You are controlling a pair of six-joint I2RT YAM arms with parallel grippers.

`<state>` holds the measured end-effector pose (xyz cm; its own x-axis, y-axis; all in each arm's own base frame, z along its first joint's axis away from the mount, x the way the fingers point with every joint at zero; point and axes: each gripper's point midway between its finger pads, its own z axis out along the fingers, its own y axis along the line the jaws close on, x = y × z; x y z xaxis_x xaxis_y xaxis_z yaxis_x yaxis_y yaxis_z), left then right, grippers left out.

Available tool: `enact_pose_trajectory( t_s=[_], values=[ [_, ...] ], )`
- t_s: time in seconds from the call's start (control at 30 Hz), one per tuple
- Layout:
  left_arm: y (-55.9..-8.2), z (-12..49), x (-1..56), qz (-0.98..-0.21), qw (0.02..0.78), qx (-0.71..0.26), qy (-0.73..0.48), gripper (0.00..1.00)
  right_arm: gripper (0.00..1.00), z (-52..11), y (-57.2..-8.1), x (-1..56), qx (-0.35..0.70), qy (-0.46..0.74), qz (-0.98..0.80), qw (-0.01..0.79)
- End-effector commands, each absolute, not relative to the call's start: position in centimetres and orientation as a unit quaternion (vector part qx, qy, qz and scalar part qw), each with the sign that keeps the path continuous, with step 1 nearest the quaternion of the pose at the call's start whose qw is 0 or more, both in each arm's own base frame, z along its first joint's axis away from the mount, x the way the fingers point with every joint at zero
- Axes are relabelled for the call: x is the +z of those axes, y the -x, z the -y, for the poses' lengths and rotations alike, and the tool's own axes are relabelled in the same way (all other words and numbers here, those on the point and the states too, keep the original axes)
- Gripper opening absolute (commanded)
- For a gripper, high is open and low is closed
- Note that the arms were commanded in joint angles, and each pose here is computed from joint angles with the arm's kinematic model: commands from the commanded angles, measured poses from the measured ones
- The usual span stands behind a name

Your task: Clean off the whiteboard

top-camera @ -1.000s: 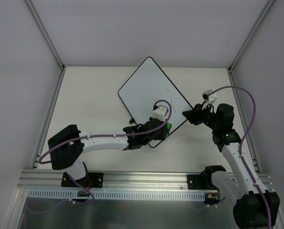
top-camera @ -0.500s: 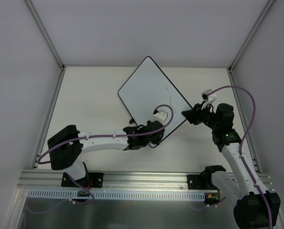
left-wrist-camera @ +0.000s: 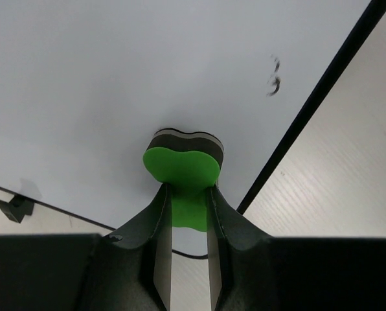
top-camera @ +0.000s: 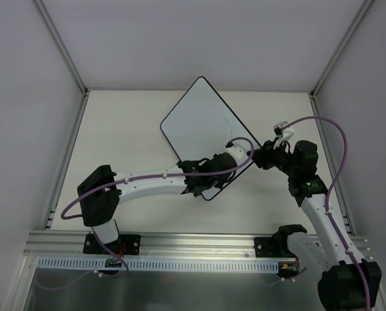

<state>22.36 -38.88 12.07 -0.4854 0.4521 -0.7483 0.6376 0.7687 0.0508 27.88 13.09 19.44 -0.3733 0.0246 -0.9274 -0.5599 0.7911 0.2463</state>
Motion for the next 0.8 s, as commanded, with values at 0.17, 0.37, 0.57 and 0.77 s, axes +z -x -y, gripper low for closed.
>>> enact_pose_trajectory(
  t_s=[0.17,0.37,0.57,0.77],
  values=[
    [-23.6,45.5,16.6,-0.795,0.437,-0.217,-0.361,0.00,0.00,-14.2,-25.7,16.5,0.260,0.269,-0.785,0.493],
    [-23.5,46.6,16.7,-0.787,0.434,-0.225,-0.375,0.00,0.00,-14.2,-25.6,16.4,0.260,0.269,-0.787,0.491],
    [-23.6,46.8,16.7,-0.778,0.436,-0.220,-0.395,0.00,0.00,-14.1,-25.7,16.3,0.259,0.270,-0.787,0.491],
    [-24.4,47.0,17.4,-0.767,0.446,-0.210,-0.409,0.00,0.00,-14.1,-25.7,16.3,0.259,0.269,-0.787,0.491]
  ],
)
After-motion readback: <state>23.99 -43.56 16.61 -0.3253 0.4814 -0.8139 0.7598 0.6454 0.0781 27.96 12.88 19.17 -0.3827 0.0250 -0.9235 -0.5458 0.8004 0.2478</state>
